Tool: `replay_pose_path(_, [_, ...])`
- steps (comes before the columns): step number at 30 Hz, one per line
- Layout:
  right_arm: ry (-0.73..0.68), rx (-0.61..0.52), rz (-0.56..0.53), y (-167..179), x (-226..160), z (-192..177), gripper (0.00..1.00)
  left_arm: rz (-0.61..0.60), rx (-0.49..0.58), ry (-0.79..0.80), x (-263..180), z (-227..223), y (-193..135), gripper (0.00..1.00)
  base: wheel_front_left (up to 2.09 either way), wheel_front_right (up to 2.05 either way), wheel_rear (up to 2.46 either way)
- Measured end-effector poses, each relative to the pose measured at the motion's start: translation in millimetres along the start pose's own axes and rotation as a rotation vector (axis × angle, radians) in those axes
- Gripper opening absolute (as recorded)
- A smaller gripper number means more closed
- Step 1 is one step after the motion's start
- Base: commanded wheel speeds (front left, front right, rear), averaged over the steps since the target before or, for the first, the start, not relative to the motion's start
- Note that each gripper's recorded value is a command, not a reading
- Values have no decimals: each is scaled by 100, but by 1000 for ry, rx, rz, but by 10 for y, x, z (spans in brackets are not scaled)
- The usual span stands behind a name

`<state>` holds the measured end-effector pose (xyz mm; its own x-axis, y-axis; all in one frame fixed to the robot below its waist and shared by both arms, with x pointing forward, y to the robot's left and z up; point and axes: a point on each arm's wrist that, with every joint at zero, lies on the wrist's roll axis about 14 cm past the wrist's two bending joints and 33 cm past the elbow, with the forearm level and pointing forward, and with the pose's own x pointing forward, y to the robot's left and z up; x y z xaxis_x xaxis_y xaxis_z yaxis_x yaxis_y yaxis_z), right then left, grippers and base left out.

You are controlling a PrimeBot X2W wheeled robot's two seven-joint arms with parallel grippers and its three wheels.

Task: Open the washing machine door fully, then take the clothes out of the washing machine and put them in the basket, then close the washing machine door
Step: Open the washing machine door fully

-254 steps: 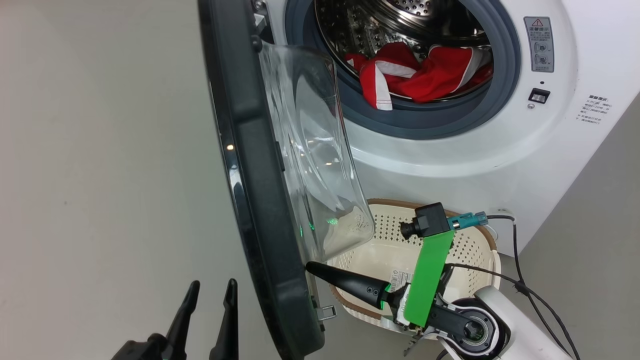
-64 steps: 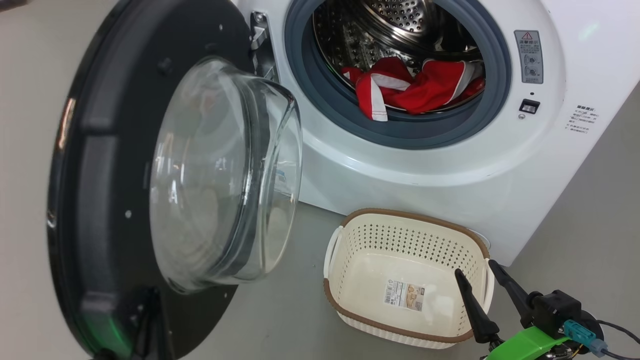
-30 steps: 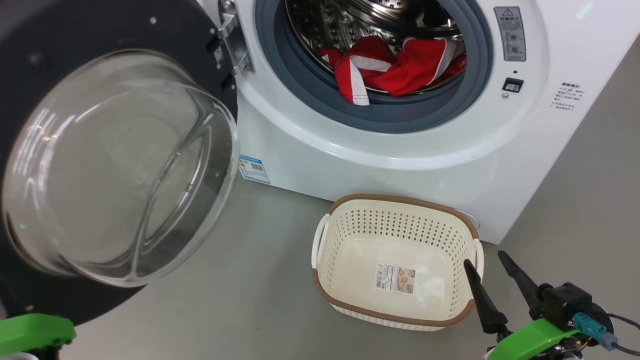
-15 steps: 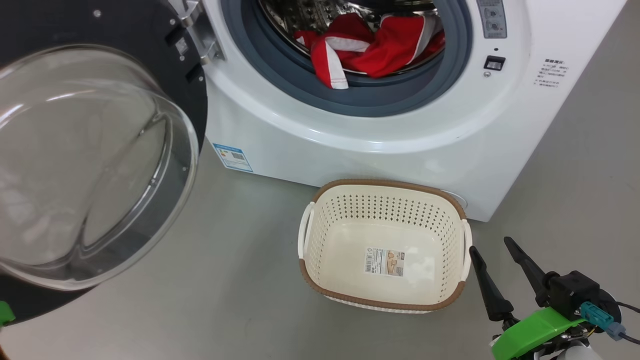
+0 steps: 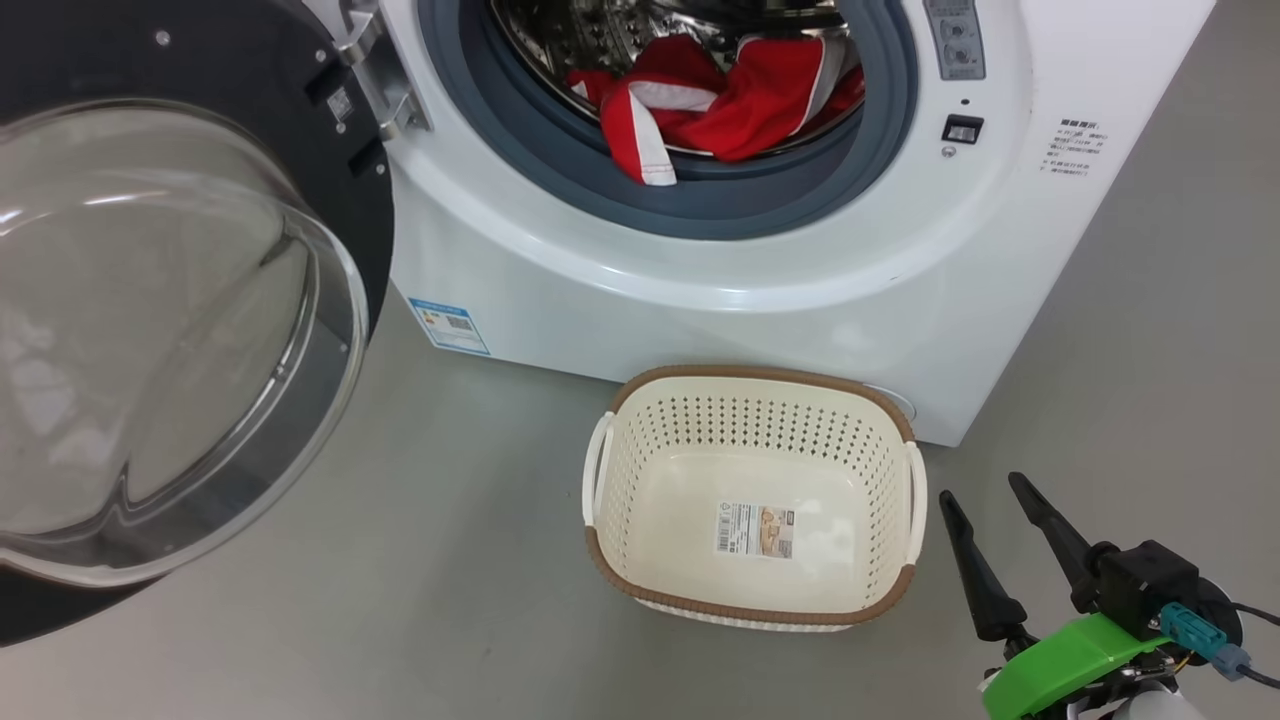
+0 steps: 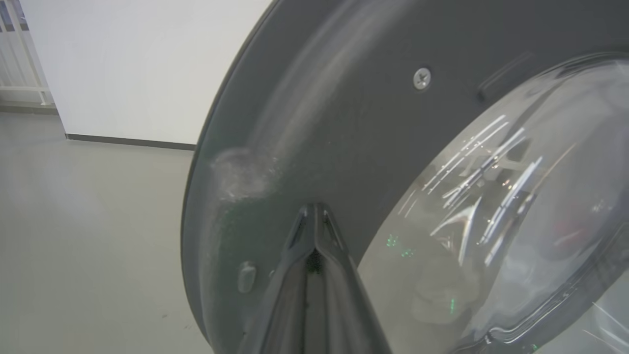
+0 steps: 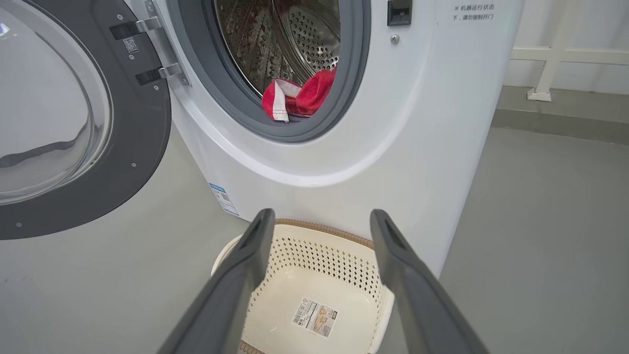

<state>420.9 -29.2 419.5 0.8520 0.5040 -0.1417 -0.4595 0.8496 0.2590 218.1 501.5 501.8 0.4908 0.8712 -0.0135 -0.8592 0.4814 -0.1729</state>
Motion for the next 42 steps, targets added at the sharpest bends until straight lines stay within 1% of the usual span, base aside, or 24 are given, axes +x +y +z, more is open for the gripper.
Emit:
replay_pose_path(7, [-26, -7, 7, 69, -25, 105, 100, -32, -54, -10, -57, 25, -12, 0, 0, 0, 0])
replay_pose_path(10, [-36, -11, 9, 91, -37, 143, 100, -61, -72, -27, -113, 54, -104, 0, 0, 0, 0])
replay_pose_path(14, [-48, -9, 8, 119, -56, 189, 100, -116, -63, -25, -271, -1, -223, 0, 0, 0, 0])
replay_pose_path(21, [-71, -11, -6, 108, -108, 269, 100, -245, -39, -26, -544, -49, -501, 0, 0, 0, 0])
replay_pose_path(24, [-85, -3, -36, 25, -154, 310, 100, -351, -20, -29, -717, -58, -748, 1, 0, 0, 0])
replay_pose_path(26, [-85, -2, -50, -14, -195, 304, 100, -412, -26, -22, -818, -83, -915, 11, 0, 0, 0])
replay_pose_path(28, [-85, 0, -60, -38, -225, 300, 100, -467, -39, -10, -925, -119, -1062, 28, 0, 0, 0])
replay_pose_path(31, [-97, 2, -79, -94, -255, 334, 100, -524, -49, 17, -1053, -197, -1204, 49, 0, 0, 0])
replay_pose_path(32, [-101, 2, -87, -120, -268, 346, 100, -541, -56, 24, -1088, -212, -1253, 71, 0, 0, 0])
replay_pose_path(33, [-105, 2, -98, -152, -283, 358, 100, -556, -65, 28, -1112, -220, -1307, 89, 0, 0, 0])
replay_pose_path(34, [-109, 3, -108, -183, -299, 368, 100, -579, -72, 29, -1137, -215, -1378, 100, 0, 0, 0])
replay_pose_path(42, [-132, 9, -176, -378, -449, 421, 100, -750, -105, 69, -1380, -289, -1863, 100, 0, 0, 0])
